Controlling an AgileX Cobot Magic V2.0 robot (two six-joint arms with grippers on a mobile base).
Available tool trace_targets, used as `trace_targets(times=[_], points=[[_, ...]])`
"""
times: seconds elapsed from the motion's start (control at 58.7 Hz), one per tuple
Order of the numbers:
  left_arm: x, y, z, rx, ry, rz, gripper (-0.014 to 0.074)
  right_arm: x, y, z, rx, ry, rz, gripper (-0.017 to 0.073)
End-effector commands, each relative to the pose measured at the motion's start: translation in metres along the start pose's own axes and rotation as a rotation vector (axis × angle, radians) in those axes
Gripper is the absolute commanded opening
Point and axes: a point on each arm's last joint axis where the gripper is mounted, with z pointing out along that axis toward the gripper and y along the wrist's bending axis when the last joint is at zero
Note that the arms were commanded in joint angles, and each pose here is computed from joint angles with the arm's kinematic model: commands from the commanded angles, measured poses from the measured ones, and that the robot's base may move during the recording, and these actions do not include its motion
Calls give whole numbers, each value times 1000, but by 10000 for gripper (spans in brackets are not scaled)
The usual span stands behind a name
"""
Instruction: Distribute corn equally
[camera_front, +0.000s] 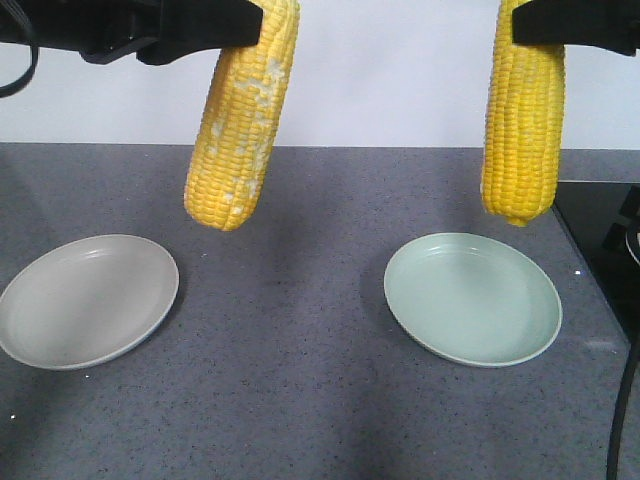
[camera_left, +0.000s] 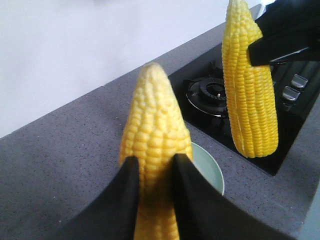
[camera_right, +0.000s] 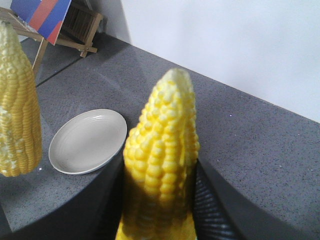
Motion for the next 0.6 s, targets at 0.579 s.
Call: trace_targets(times=[0.579], points=[[-17,-10,-19,6,-124,-5,-6,-16,14,-15,5,-110,-31,-5]])
